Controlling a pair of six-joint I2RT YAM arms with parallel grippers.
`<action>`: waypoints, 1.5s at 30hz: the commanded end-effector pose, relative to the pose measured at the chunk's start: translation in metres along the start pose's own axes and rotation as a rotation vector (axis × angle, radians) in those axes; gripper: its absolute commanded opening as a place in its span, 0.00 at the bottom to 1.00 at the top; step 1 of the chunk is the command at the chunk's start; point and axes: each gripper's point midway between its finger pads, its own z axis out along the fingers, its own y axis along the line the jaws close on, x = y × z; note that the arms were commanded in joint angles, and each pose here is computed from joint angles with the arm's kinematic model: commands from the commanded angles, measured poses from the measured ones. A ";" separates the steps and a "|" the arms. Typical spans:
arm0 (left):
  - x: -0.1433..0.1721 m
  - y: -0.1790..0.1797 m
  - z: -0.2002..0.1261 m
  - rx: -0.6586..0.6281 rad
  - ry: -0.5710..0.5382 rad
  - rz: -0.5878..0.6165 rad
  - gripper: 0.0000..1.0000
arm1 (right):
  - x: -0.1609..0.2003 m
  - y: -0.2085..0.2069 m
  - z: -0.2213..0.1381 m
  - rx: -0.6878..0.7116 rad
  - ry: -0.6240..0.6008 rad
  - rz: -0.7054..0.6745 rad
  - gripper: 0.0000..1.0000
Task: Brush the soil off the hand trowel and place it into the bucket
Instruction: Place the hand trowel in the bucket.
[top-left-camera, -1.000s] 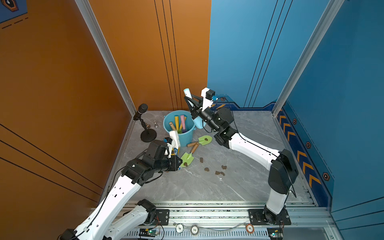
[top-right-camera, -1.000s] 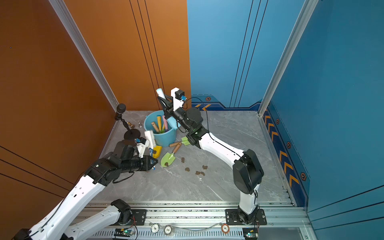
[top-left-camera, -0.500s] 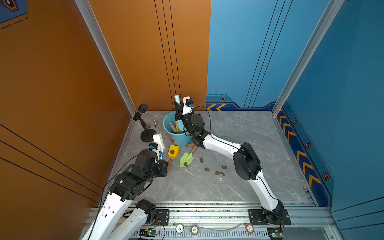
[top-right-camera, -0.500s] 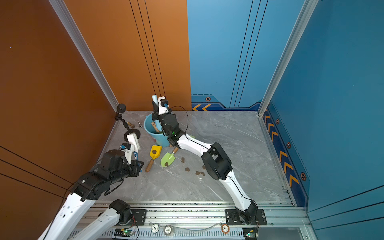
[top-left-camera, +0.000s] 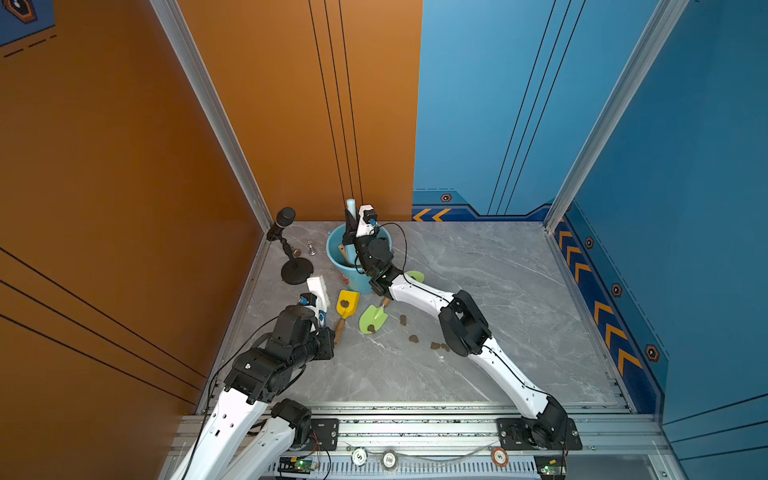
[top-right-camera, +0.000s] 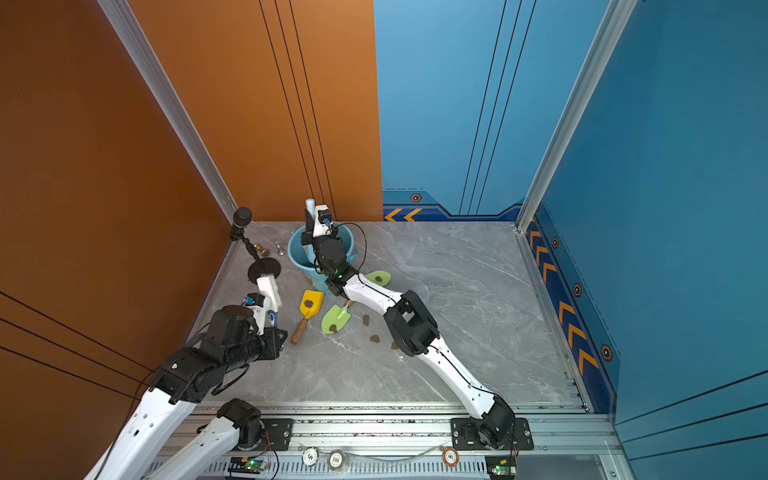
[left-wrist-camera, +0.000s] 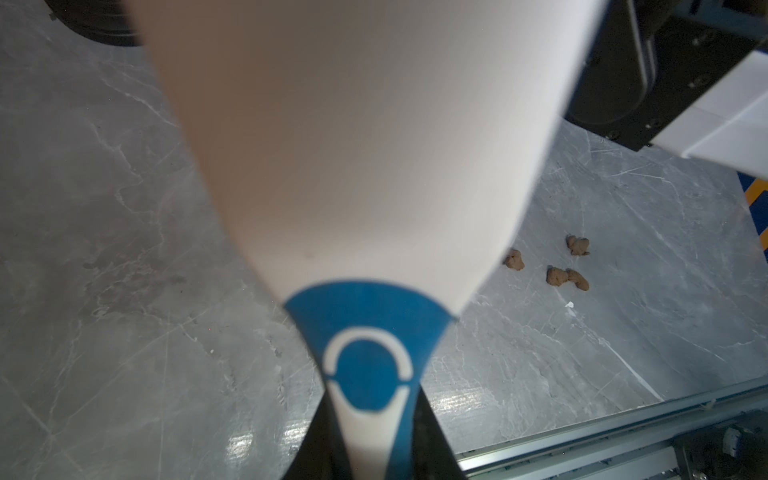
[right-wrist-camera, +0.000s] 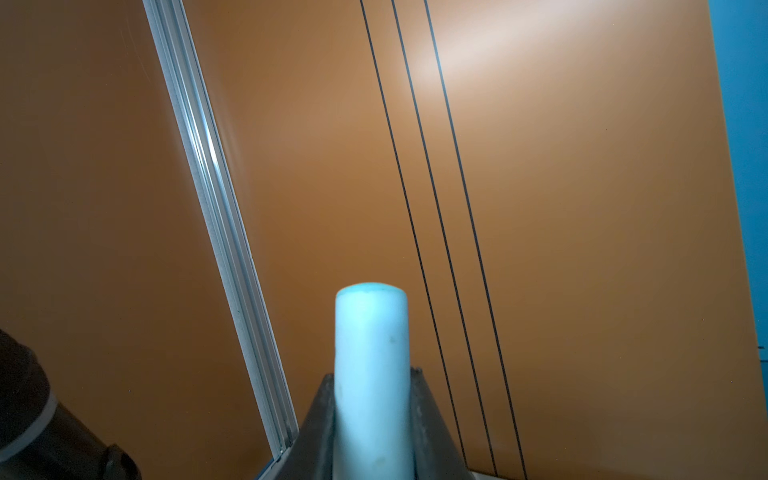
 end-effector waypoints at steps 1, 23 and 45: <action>-0.007 -0.004 0.002 0.025 -0.026 0.017 0.00 | -0.016 0.000 0.000 0.023 -0.039 -0.019 0.00; -0.011 0.001 0.008 0.040 -0.037 -0.007 0.00 | 0.003 -0.004 -0.028 0.078 0.110 -0.133 0.49; -0.008 0.002 0.015 0.063 -0.021 -0.030 0.00 | -0.114 -0.025 -0.128 0.092 0.500 -0.208 0.87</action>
